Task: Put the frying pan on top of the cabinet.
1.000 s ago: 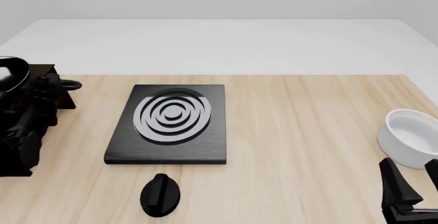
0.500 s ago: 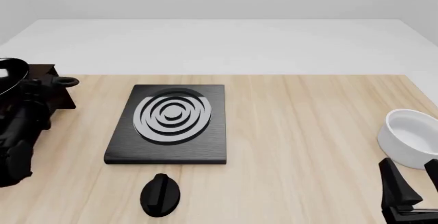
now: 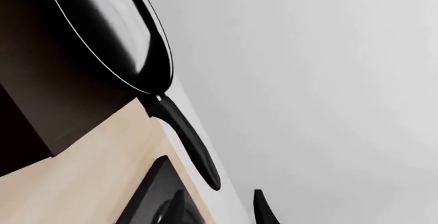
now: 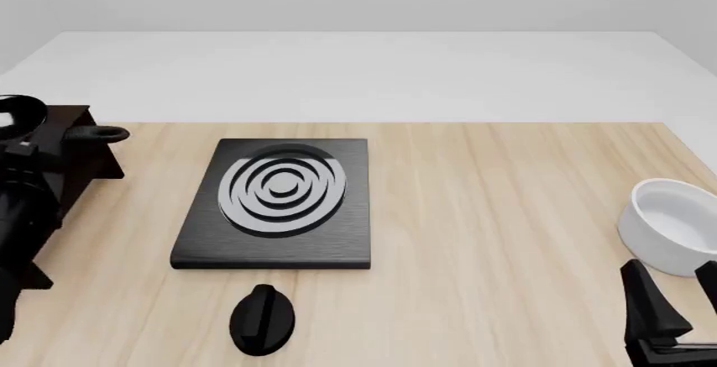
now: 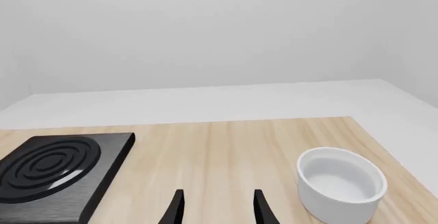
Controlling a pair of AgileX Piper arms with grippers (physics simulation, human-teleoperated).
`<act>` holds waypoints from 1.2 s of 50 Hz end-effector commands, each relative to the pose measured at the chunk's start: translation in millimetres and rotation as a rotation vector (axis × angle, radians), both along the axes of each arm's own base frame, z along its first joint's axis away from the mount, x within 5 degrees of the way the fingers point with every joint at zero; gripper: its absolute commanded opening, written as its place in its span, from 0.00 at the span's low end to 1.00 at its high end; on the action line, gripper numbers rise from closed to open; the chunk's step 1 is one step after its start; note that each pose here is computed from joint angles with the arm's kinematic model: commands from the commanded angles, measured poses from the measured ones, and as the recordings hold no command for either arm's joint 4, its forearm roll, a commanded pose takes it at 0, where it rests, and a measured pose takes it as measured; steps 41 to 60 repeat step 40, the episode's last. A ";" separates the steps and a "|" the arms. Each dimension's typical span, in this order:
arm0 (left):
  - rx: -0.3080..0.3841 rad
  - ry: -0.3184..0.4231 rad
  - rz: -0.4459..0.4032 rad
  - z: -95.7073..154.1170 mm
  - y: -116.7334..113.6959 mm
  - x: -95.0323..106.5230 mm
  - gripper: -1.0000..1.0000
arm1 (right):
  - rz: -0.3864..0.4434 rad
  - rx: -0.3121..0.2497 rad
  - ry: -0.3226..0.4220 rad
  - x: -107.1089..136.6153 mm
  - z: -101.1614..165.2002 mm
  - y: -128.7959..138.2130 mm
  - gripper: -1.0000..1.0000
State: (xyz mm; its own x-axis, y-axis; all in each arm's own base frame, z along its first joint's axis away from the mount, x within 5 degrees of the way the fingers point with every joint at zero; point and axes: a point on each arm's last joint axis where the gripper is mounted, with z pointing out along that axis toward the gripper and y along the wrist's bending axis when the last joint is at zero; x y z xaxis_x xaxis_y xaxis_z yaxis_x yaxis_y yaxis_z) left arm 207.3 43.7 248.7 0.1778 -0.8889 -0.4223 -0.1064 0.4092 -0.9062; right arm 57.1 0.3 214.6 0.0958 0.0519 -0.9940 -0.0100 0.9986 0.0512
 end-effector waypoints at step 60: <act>0.067 -0.033 -0.087 21.4 -37.9 -159.8 1.00 | -0.009 -0.006 -0.021 -1.3 1.7 -0.5 1.00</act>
